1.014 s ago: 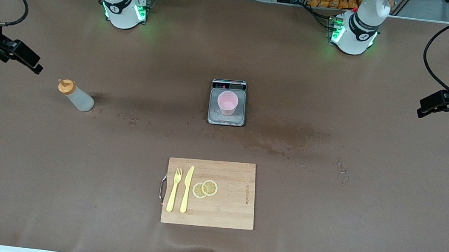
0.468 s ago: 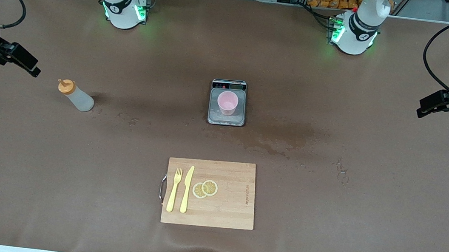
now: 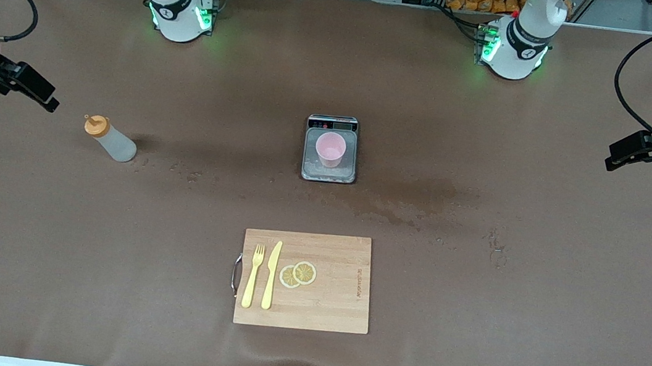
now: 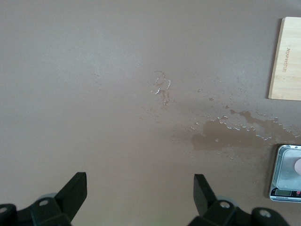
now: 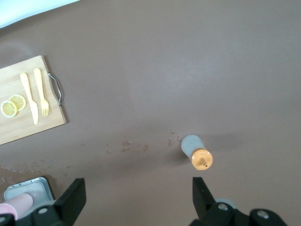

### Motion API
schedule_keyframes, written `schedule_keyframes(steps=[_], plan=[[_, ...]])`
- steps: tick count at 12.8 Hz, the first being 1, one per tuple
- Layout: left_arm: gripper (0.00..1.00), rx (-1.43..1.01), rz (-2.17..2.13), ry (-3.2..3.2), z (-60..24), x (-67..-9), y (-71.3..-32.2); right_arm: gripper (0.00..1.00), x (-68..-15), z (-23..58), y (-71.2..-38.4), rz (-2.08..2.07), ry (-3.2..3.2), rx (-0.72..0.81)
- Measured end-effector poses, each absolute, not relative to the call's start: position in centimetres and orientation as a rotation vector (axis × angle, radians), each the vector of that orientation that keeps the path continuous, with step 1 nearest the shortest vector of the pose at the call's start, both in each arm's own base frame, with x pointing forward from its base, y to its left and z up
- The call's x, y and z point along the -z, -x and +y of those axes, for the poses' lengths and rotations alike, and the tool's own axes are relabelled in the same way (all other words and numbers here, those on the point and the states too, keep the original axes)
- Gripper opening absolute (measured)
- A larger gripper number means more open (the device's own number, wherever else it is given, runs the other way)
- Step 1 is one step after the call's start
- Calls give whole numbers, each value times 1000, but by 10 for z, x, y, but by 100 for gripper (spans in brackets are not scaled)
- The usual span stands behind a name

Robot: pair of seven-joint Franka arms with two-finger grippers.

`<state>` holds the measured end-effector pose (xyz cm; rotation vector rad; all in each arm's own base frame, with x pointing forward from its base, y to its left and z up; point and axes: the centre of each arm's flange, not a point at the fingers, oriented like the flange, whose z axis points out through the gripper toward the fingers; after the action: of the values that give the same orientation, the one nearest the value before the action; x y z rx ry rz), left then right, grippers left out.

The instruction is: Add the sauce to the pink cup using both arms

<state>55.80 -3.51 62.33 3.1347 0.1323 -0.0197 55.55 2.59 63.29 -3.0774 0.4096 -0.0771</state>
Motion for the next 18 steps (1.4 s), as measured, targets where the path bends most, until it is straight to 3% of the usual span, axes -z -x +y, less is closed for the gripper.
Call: schedule_keyframes(steps=[18], plan=[[100, 20, 129, -3135, -36, -623, -558, 100, -628, 26, -558, 292, 3099, 67]])
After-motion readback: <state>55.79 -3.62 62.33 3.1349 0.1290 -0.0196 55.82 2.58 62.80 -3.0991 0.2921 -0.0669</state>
